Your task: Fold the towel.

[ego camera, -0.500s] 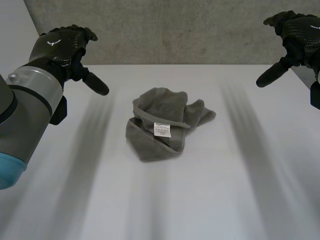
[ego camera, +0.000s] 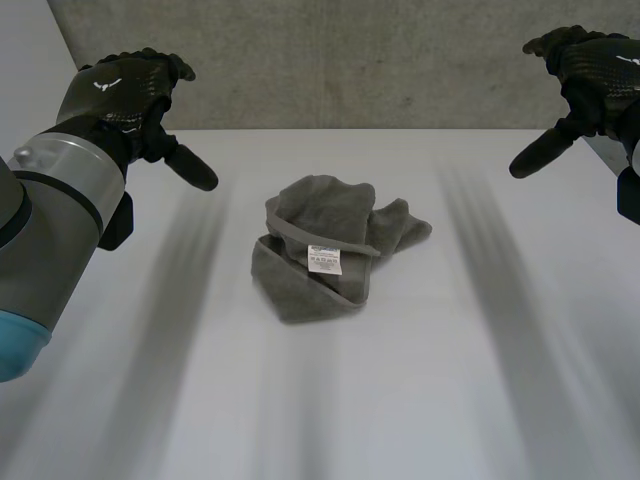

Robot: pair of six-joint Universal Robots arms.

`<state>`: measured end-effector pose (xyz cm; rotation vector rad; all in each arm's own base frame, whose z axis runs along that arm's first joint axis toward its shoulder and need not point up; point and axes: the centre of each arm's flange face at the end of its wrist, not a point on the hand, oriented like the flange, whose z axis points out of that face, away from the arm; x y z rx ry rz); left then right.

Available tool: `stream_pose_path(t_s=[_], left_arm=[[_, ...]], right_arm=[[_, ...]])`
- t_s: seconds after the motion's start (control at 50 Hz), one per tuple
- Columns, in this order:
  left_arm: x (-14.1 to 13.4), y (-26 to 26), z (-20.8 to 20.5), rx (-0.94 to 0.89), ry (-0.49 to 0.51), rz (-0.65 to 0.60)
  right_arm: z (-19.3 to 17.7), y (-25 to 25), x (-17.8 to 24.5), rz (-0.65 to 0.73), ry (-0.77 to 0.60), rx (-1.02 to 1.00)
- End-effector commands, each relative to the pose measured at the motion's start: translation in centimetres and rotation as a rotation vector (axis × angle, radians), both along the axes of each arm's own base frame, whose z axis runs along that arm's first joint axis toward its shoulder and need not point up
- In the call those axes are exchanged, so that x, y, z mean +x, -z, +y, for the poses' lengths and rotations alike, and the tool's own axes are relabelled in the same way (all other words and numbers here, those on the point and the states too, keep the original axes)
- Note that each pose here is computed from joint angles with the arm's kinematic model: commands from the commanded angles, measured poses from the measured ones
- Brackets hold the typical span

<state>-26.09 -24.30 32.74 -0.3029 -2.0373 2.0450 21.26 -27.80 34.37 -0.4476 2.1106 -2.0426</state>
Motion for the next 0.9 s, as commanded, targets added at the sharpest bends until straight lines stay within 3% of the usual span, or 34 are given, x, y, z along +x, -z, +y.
stream_pose_path(t_s=[0.02,0.3,0.4,0.48,0.56,0.64,0.76,0.9], left_arm=[[0.0,0.0,0.0,0.000,0.000,0.000],[-0.2,1.3,-0.1,0.031,0.006,-0.022],[-0.6,4.0,-0.7,0.081,0.012,-0.076],[-1.1,8.0,-1.6,0.162,0.022,-0.195],[-2.1,12.2,-1.8,0.226,0.072,-0.327],[-2.7,13.9,-2.2,0.231,0.113,-0.354],[-4.1,15.8,-3.1,0.187,0.211,-0.348],[-4.9,17.6,-3.8,0.160,0.278,-0.443]], right_arm=[[-0.1,0.1,-0.1,0.000,0.003,0.002],[0.3,0.4,0.5,0.023,-0.032,-0.002],[1.5,1.6,1.8,0.166,-0.182,-0.004],[3.8,4.9,3.8,0.441,-0.389,-0.053],[5.4,7.2,6.0,0.592,-0.508,-0.098],[6.6,10.3,8.9,0.758,-0.610,-0.221],[6.3,11.3,10.2,0.834,-0.612,-0.331],[7.7,13.7,12.5,0.842,-0.696,-0.312]])
